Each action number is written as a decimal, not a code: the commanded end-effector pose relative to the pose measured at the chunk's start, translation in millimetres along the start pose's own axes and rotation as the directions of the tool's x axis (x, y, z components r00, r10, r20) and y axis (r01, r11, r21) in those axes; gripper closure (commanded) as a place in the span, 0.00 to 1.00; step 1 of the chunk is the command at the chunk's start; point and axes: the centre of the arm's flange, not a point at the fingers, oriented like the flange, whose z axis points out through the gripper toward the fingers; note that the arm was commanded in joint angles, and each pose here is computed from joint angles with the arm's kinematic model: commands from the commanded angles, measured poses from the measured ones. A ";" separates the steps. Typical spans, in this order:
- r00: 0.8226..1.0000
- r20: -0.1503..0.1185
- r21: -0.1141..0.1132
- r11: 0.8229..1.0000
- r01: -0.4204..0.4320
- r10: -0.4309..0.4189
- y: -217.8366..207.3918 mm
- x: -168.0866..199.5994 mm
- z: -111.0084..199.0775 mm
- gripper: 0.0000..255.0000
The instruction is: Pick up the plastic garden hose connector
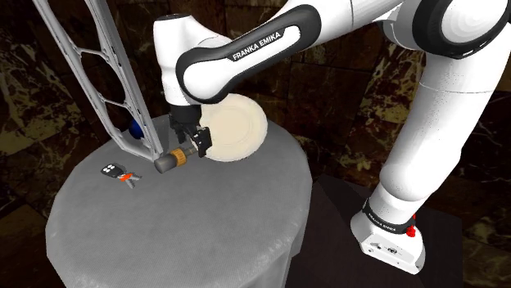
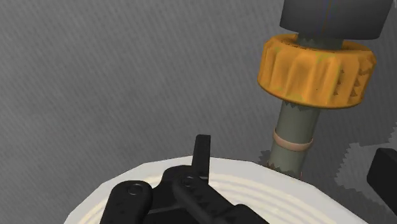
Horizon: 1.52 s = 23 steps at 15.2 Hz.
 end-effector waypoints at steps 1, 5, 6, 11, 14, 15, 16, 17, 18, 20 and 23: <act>1.000 -0.001 -0.002 1.000 0.000 0.000 0.6 2.0 4.7 0.00; 1.000 -0.001 -0.002 1.000 0.000 0.000 0.2 1.2 5.6 1.00; 1.000 -0.001 -0.002 1.000 0.000 0.000 0.2 1.2 5.7 1.00; 1.000 -0.001 -0.002 1.000 -0.001 0.001 0.6 2.0 4.7 1.00; 1.000 -0.001 -0.002 1.000 -0.001 0.001 -0.4 1.1 -11.1 1.00; 1.000 -0.001 -0.002 1.000 -0.001 0.001 -0.8 0.8 -16.4 1.00; 1.000 -0.001 -0.002 1.000 -0.001 0.001 -1.1 0.5 -21.6 1.00; 1.000 -0.001 -0.002 1.000 -0.001 0.001 -1.4 0.2 -26.9 1.00; 1.000 -0.001 -0.002 1.000 -0.001 0.001 -1.7 0.0 -32.1 1.00; 1.000 -0.001 -0.002 1.000 -0.001 0.001 -2.4 -0.6 -42.7 1.00; 1.000 -0.001 -0.002 1.000 -0.001 0.001 -3.4 -1.5 -58.5 1.00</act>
